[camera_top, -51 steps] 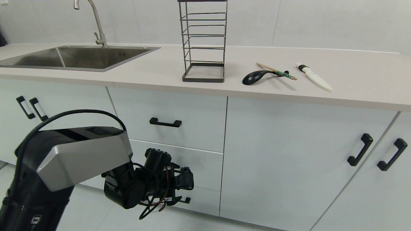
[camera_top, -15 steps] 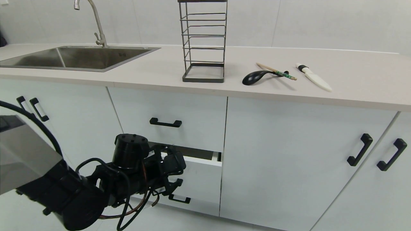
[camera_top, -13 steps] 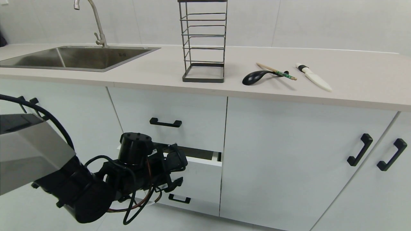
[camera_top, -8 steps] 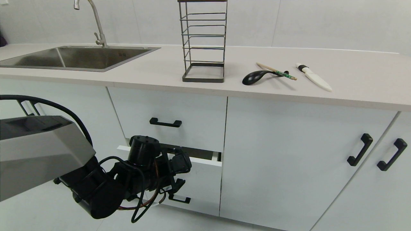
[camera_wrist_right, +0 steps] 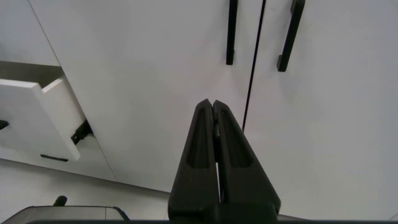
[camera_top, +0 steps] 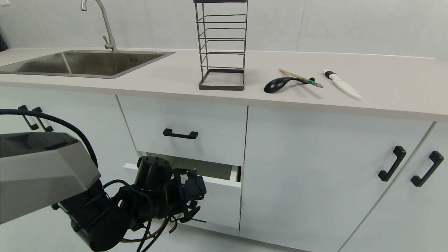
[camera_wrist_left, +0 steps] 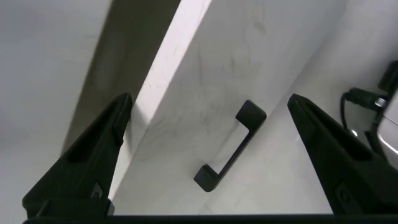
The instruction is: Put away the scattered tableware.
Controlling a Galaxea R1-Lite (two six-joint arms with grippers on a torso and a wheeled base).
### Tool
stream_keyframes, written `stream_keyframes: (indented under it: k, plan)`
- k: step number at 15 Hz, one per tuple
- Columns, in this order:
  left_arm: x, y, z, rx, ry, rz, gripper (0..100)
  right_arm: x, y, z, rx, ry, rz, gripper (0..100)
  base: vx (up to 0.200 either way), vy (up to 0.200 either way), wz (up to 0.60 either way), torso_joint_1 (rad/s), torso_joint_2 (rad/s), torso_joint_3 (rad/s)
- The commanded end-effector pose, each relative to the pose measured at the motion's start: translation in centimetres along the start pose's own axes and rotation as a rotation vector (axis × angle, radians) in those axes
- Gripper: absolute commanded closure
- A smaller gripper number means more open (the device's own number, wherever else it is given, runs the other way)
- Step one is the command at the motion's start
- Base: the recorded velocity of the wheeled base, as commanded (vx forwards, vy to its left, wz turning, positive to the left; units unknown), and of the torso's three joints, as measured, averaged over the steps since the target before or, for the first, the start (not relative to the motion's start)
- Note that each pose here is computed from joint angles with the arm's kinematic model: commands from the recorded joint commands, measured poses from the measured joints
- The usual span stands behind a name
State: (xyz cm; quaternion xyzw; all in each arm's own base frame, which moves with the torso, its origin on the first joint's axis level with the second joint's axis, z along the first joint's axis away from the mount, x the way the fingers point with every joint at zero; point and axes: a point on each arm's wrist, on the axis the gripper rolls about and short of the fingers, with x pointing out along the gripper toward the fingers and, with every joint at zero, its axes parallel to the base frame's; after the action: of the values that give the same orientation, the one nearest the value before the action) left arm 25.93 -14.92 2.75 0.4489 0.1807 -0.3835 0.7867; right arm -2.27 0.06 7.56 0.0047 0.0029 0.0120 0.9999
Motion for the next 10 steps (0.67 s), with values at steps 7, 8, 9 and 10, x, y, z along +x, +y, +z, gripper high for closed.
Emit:
stream_keyframes:
  k: [7,8,9,10]
  plan:
    - [-8.7,-3.0,0.8,0.05,-0.085,-0.01,0,0.0,0.0,0.0,0.0,0.002,0.0,100,0.0,0.0,0.0,0.0,0.0,0.0]
    - [-8.7,-2.9,0.8,0.049,-0.083,-0.01,0,0.0,0.0,0.0,0.0,0.002,0.0,100,0.0,0.0,0.0,0.0,0.0,0.0]
    - [-7.9,-3.0,0.5,0.023,-0.063,-0.024,0,0.0,0.0,0.0,0.0,0.002,0.0,100,0.0,0.0,0.0,0.0,0.0,0.0]
    - [-7.4,-3.2,0.3,0.012,-0.051,-0.038,0,0.0,0.0,0.0,0.0,0.002,0.0,100,0.0,0.0,0.0,0.0,0.0,0.0]
